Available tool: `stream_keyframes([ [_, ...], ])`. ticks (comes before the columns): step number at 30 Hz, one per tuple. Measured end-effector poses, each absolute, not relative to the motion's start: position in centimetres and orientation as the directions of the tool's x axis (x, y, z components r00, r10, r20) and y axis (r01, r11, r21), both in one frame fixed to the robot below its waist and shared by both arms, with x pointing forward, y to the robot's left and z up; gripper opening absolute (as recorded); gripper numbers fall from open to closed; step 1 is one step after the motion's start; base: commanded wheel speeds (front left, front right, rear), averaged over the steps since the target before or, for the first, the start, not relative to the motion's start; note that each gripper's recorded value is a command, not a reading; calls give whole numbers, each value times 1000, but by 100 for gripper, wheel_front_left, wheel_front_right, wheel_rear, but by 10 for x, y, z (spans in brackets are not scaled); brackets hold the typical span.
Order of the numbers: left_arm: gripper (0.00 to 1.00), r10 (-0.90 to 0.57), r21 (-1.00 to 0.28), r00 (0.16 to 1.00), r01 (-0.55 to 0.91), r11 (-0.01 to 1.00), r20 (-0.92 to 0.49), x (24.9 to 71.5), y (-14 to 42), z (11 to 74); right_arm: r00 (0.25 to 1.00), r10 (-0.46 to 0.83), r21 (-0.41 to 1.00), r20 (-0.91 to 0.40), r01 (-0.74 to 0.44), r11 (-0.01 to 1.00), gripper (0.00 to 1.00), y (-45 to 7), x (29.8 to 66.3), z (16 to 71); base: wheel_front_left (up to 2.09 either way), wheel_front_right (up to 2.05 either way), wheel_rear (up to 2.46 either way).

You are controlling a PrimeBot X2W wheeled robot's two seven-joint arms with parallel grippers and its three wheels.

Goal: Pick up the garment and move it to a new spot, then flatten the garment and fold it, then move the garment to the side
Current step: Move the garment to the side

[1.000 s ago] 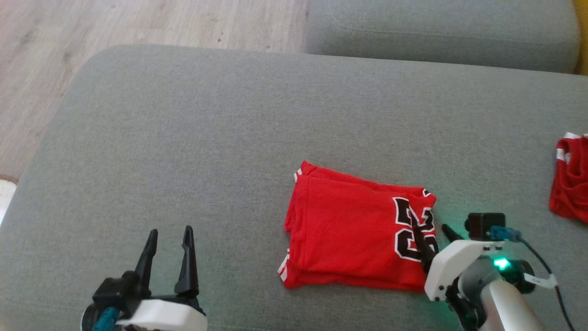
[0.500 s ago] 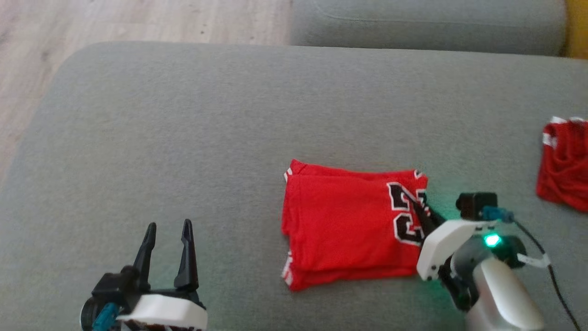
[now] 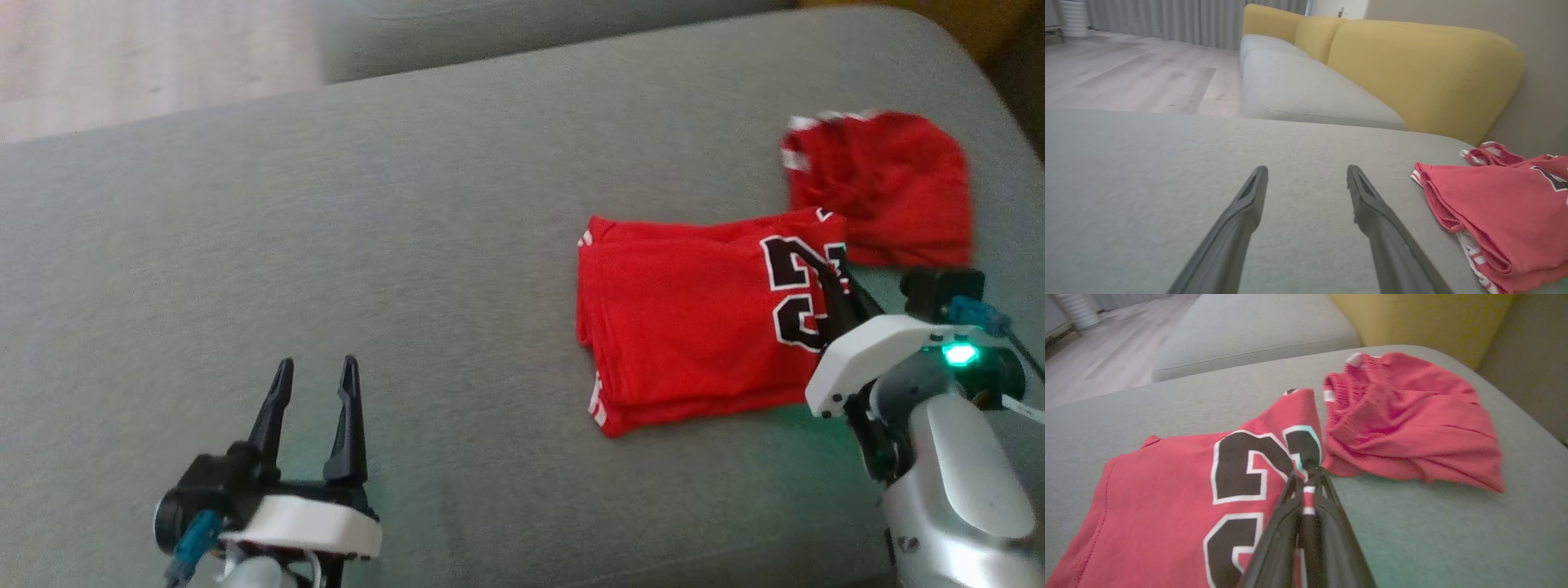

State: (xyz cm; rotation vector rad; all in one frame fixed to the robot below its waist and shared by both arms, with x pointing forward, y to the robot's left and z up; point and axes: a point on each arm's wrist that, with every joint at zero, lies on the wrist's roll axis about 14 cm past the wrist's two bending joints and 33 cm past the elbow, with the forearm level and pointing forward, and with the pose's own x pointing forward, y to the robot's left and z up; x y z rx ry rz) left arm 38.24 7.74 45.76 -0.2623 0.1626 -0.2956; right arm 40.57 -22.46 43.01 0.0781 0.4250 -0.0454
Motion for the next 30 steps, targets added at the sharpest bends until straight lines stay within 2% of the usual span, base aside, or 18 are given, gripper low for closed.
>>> stream_keyframes([
  [6, 100, -466, -291, 879, 421, 859, -104, 403, 19, 457, 896, -185, 43, -404, 221, 974, 0, -282, 377, 437, 0, 0, 0],
  [13, 100, -548, -306, 828, 494, 814, -120, 407, -14, 448, 869, -263, 29, -418, 302, 953, 0, -307, 356, 433, 0, 0, 0],
  [18, 100, -535, -295, 837, 485, 823, -117, 407, -7, 452, 888, -227, 33, -399, 262, 965, 0, -295, 367, 437, 0, 0, 0],
  [25, 100, -472, -283, 873, 426, 859, -121, 403, 18, 454, 942, -147, 18, -302, 160, 987, 0, -275, 417, 479, 0, 0, 0],
  [30, 100, -414, -287, 903, 370, 884, -111, 397, 38, 460, 945, -110, 29, -309, 125, 992, 0, -267, 439, 488, 0, 0, 0],
])
